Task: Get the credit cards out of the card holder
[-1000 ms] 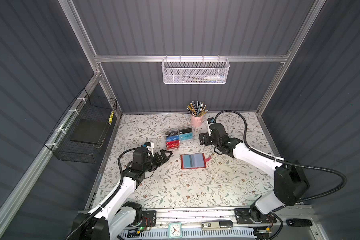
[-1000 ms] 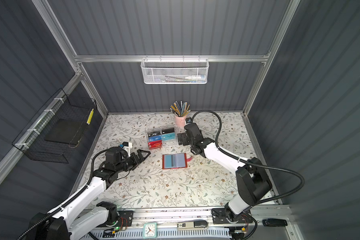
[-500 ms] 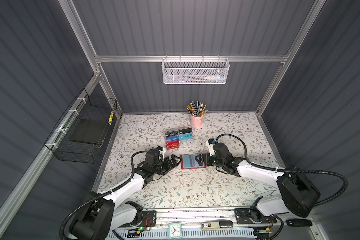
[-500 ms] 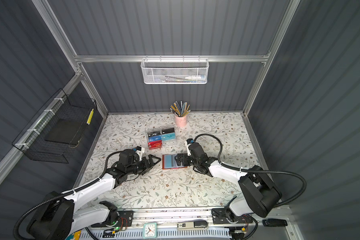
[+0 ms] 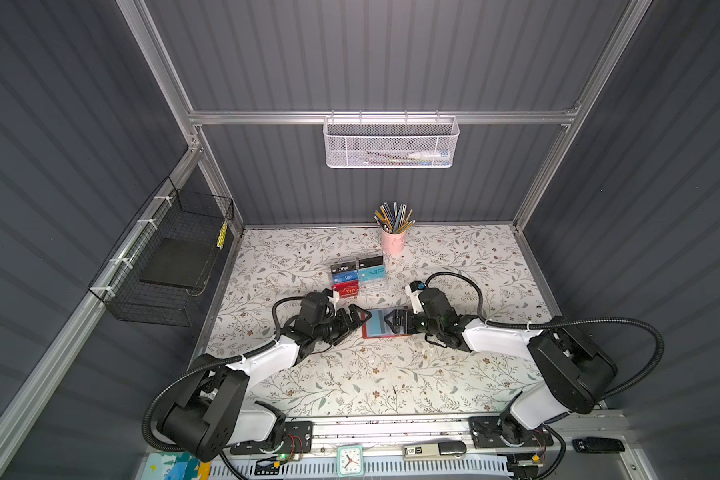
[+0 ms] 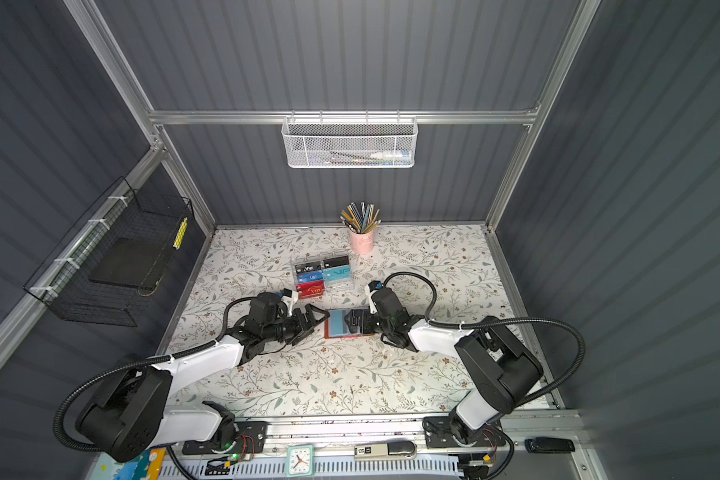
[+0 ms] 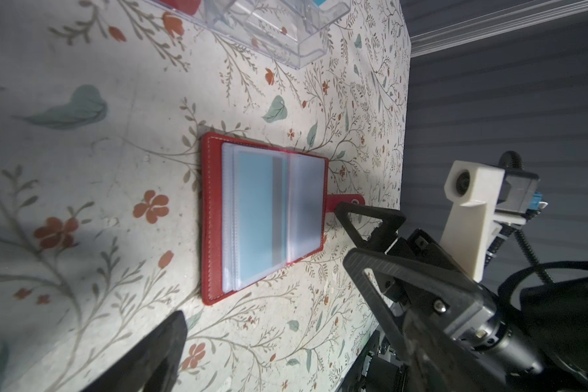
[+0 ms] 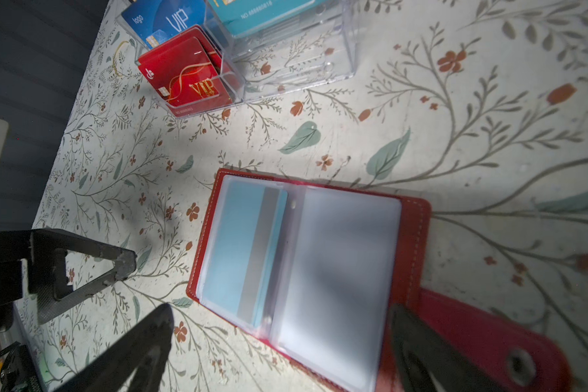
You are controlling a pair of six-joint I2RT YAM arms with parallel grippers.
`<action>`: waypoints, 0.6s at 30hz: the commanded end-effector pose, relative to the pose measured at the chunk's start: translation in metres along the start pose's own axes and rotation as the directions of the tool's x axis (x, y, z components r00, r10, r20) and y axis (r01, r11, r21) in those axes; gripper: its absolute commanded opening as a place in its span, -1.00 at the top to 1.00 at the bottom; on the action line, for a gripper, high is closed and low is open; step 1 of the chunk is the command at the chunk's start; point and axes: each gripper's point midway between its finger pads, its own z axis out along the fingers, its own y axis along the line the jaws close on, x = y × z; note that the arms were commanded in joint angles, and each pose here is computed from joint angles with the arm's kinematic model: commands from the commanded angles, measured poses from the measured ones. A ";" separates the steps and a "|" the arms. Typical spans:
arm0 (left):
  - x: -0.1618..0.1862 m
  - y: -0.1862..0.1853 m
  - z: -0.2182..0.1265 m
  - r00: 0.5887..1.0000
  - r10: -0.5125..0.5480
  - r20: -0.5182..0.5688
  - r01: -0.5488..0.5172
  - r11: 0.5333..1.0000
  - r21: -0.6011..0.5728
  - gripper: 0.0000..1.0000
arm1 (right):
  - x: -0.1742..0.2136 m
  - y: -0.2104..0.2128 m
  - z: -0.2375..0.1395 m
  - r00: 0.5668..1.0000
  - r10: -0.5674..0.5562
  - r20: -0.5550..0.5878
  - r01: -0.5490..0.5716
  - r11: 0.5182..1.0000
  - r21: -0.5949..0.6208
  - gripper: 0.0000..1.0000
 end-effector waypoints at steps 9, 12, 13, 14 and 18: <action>-0.009 -0.017 0.034 0.999 0.008 -0.042 -0.006 0.999 0.053 -1.00 | 0.017 -0.021 0.009 0.999 0.048 -0.021 -0.048 0.999 -0.005 -0.98; -0.007 -0.015 0.046 0.998 0.005 -0.061 -0.002 0.999 0.049 -1.00 | 0.022 -0.025 0.012 0.998 0.056 -0.025 -0.056 0.998 -0.006 -0.98; -0.006 -0.013 0.049 0.998 0.004 -0.065 -0.001 0.999 0.043 -1.00 | 0.024 -0.026 0.012 0.998 0.057 -0.027 -0.057 0.998 -0.005 -0.98; -0.006 -0.012 0.052 0.998 0.001 -0.069 0.002 0.999 0.038 -1.00 | 0.025 -0.027 0.013 0.998 0.058 -0.028 -0.058 0.998 -0.006 -0.98; -0.006 -0.003 0.057 0.998 -0.010 -0.067 0.010 1.000 0.006 -1.00 | 0.030 -0.030 0.014 0.997 0.069 -0.030 -0.070 0.998 -0.008 -0.98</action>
